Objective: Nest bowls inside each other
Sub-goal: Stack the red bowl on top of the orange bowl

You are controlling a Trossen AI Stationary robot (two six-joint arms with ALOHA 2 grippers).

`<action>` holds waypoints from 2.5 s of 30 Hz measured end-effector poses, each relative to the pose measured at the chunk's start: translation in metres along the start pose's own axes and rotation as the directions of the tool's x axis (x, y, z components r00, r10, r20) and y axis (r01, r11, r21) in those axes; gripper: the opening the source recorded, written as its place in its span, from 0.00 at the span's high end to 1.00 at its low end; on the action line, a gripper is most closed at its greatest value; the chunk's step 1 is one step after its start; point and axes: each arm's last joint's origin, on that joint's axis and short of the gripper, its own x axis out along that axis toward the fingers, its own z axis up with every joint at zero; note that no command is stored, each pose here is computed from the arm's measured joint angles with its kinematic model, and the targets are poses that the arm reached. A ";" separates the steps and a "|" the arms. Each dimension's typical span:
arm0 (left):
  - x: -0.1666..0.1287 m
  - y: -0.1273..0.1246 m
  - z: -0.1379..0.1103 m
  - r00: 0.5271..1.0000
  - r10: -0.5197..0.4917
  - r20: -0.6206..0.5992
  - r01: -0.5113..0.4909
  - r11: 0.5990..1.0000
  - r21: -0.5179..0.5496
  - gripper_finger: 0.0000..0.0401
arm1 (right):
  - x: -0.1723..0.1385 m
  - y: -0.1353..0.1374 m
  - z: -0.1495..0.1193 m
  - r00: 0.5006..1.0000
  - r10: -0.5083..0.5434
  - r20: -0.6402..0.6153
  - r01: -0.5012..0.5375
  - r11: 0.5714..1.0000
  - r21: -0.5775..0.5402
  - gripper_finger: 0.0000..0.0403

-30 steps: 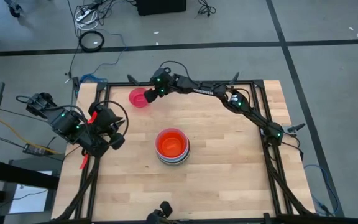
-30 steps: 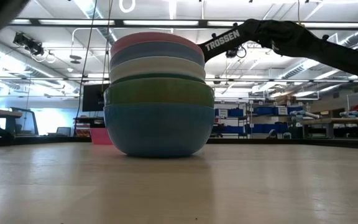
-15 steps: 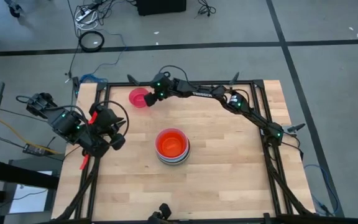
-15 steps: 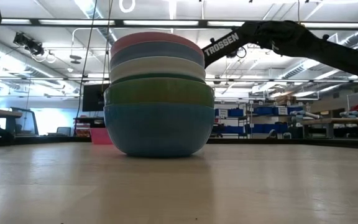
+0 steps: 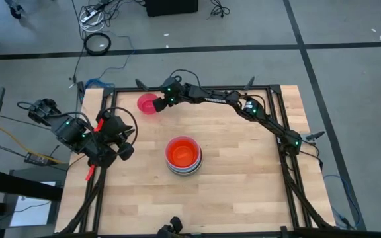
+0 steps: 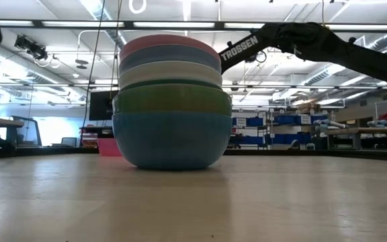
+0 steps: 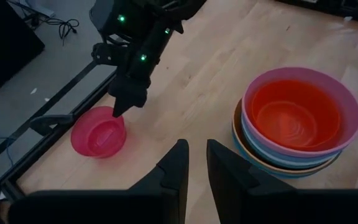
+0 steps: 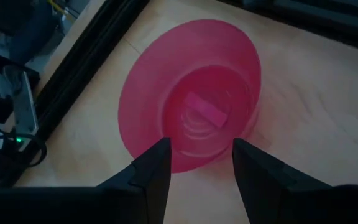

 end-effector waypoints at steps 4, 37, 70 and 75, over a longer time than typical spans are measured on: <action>0.000 0.000 0.000 1.000 -0.003 0.001 0.003 1.000 0.000 0.84 | 0.000 0.000 -0.001 1.000 -0.001 -0.014 0.002 0.999 0.054 0.60; 0.002 0.006 -0.001 0.998 0.039 -0.044 -0.037 0.998 0.052 0.84 | -0.005 0.043 -0.013 0.920 0.387 -0.064 -0.387 0.922 0.015 0.67; 0.174 0.131 -0.009 0.916 0.225 -0.332 -0.242 0.970 -0.008 0.84 | -0.462 0.222 -0.050 0.931 0.362 0.046 -0.205 0.623 -0.755 0.67; 0.190 0.160 -0.019 0.894 -0.034 -0.447 -0.061 0.978 -0.197 0.84 | -0.465 0.221 -0.067 0.973 0.216 0.075 -0.089 0.658 -0.748 0.67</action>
